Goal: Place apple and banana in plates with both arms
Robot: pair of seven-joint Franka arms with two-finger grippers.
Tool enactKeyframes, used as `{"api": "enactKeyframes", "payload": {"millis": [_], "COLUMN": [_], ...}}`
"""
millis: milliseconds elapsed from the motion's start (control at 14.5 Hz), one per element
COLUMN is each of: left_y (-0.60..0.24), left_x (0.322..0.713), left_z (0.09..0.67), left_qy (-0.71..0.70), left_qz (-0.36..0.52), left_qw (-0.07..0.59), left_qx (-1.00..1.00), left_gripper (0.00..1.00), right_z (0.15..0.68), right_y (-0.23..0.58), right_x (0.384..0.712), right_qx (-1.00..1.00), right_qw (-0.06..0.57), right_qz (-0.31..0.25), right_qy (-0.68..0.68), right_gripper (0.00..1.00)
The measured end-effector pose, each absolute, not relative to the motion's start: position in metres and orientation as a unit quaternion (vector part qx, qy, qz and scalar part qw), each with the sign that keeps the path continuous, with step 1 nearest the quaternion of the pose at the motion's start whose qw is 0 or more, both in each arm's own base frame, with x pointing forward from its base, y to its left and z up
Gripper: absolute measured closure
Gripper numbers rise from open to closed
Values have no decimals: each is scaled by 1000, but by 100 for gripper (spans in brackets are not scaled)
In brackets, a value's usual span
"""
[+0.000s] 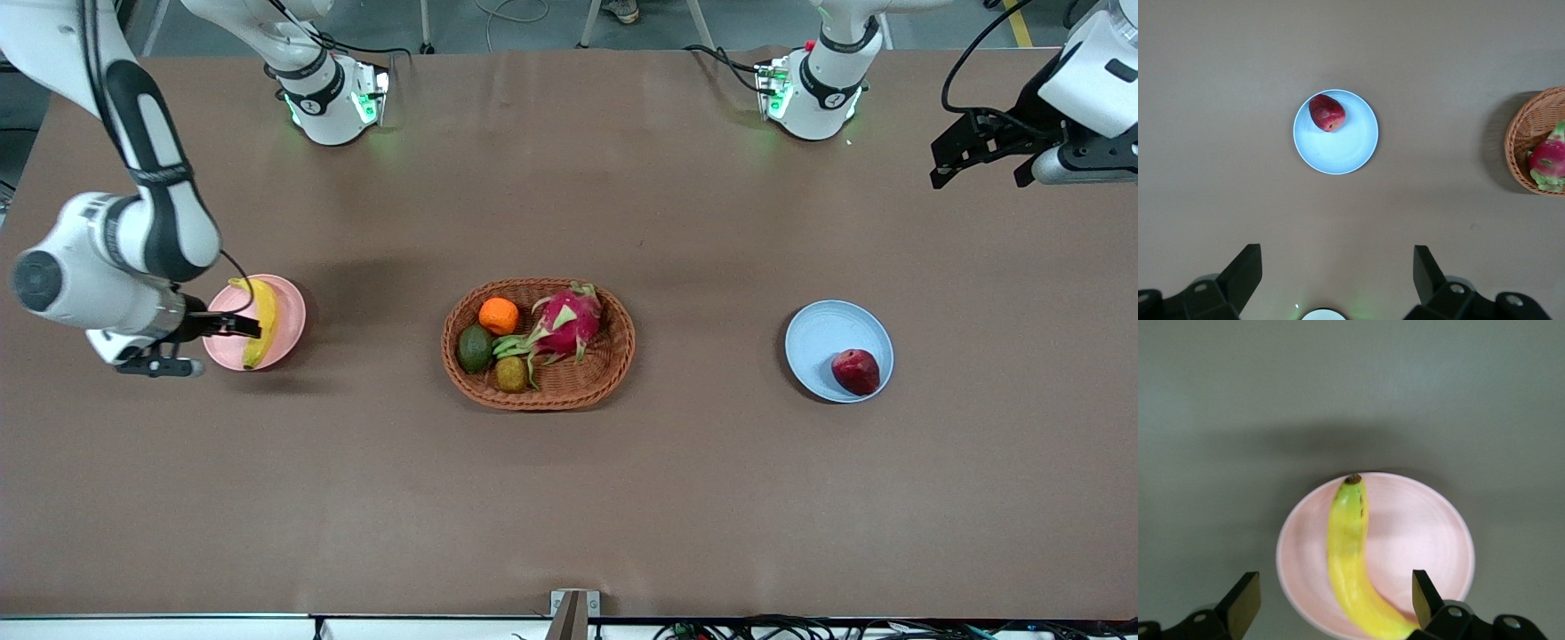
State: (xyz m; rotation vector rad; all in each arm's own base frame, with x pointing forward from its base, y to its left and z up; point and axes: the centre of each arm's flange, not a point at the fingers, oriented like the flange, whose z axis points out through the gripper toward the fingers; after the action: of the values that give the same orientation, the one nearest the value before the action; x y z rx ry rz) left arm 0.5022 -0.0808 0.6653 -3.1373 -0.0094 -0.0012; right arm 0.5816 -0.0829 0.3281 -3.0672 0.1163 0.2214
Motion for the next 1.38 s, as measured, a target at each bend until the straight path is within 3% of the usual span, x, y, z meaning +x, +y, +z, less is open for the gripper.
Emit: {"api": "enactKeyframes", "payload": {"millis": [277,484,899,1384], "left_y": [-79,-79,-77,-78], "left_x": [502,502,503,503], "left_z": [665,664,666,668], "left_qy": [-4,-4,-5,-5], "left_qz": [-1,0,-3,-5], "left_qw": [8,8,8,8], "left_qx": [-1000,-1000,-1000,-1000], "left_gripper": [0,0,0,0], "right_z": [504,573,624,643], "right_y": [-82,-78,-77,-69], "right_x": [608,606,602,584], "right_qx": [-996,-997,-998,-998], "right_qw": [38,32,16,5], "right_qz": [50,38,-3,-39], "right_qy": [61,62,58,47], "right_gripper": [0,0,0,0]}}
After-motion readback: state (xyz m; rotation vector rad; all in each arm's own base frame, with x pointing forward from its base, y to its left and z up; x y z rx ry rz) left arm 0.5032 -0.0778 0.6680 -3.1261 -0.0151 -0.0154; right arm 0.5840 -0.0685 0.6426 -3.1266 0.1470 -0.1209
